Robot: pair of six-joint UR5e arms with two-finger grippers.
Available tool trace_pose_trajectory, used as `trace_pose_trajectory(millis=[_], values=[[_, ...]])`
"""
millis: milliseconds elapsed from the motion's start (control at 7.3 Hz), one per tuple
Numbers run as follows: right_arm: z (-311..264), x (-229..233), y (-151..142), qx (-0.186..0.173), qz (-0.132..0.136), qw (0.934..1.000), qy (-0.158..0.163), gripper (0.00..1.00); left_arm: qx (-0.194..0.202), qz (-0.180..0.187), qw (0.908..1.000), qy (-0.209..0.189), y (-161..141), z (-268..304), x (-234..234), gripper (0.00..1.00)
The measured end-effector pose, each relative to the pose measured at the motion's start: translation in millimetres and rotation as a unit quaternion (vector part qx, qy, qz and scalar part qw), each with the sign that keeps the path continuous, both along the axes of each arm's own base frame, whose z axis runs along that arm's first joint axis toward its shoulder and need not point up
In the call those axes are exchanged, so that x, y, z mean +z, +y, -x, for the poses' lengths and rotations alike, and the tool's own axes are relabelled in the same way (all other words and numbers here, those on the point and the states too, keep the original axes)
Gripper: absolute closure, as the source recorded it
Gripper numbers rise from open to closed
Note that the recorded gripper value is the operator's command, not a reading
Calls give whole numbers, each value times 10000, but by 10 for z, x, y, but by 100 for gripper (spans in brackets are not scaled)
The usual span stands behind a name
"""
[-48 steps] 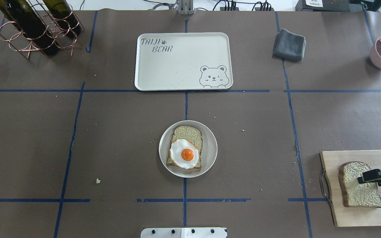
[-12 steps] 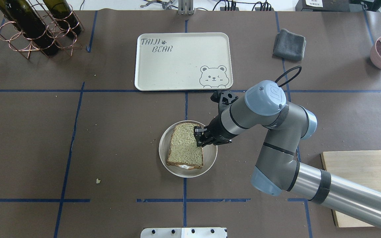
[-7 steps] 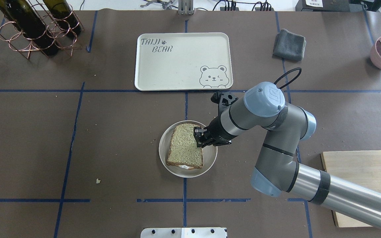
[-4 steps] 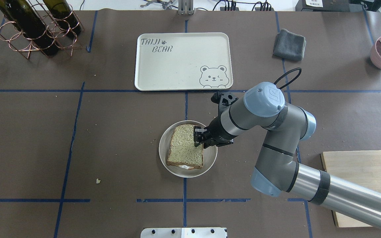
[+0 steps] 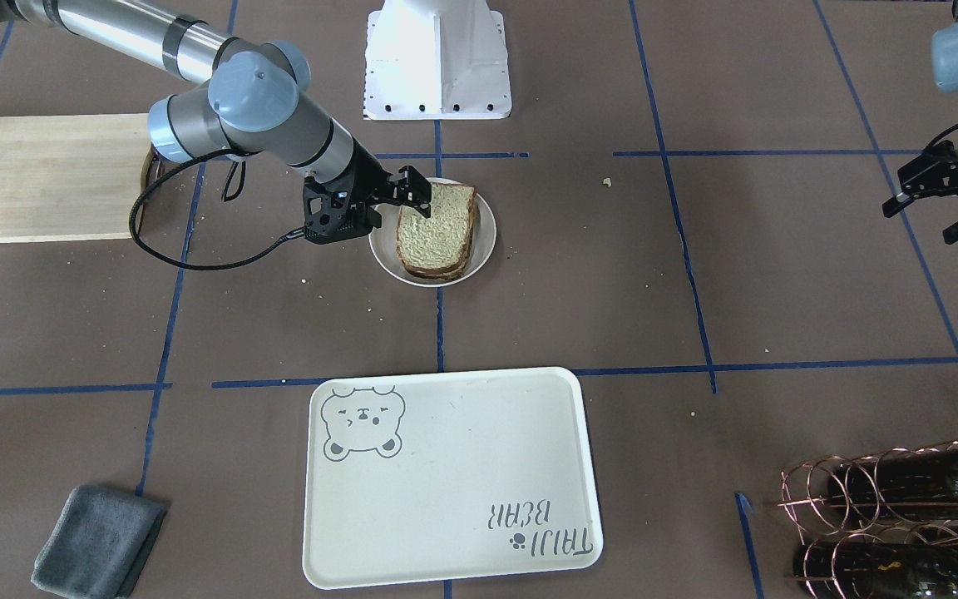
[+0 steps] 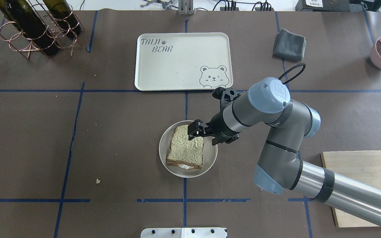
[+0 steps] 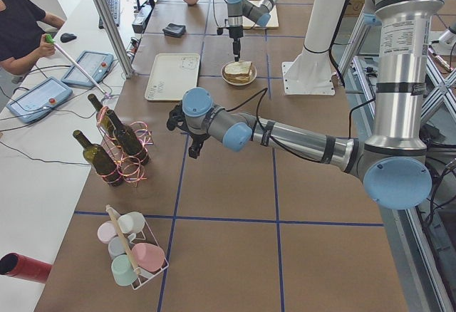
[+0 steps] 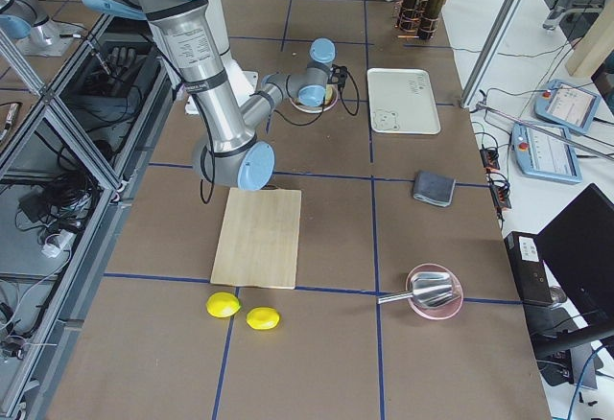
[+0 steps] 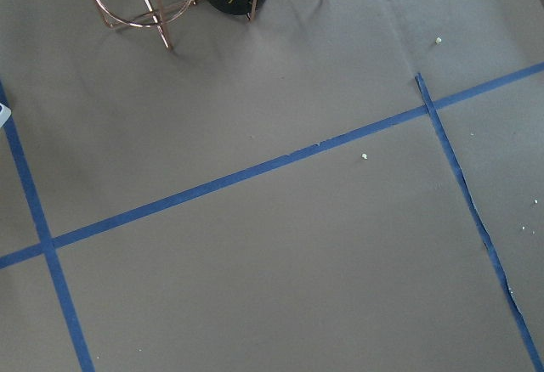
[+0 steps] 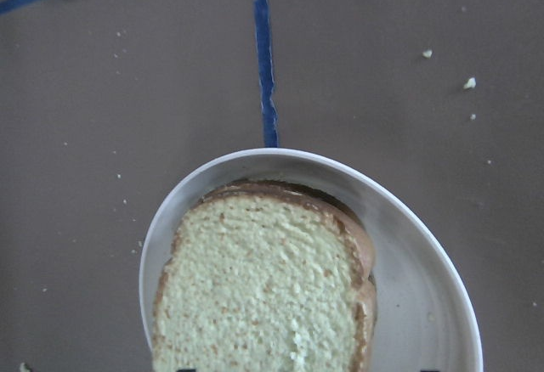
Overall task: Make sandwich and place on tray
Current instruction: 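Raise the right gripper away while the left gripper reaches to the plate rim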
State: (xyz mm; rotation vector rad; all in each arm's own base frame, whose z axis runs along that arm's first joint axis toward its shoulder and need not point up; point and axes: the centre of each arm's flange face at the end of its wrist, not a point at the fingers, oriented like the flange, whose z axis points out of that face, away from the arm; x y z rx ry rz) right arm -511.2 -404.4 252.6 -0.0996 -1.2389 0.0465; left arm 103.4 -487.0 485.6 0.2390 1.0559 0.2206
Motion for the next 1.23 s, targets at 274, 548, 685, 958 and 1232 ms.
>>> trace_pose_trajectory(millis=[274, 548, 685, 958, 1232], values=[[-624, 78, -84, 169, 159, 9997, 105, 1, -122, 625, 9973, 378, 154, -1154, -700, 0], [-1267, 394, -112, 386, 435, 9972, 478, 1, -151, 1251, 9902, 597, 508, -2408, -1404, 3], [-1545, 629, -53, 423, 398, 9963, 634, 0, -168, 1461, 9871, 627, 759, -3014, -1652, 9], [-1873, 962, 62, 346, 158, 9957, 845, 0, -124, 1720, 9834, 567, 1149, -3929, -1919, 37], [-1946, 1040, 96, 324, 92, 9954, 897, 1, -50, 1801, 9824, 484, 1262, -4258, -1948, 53]])
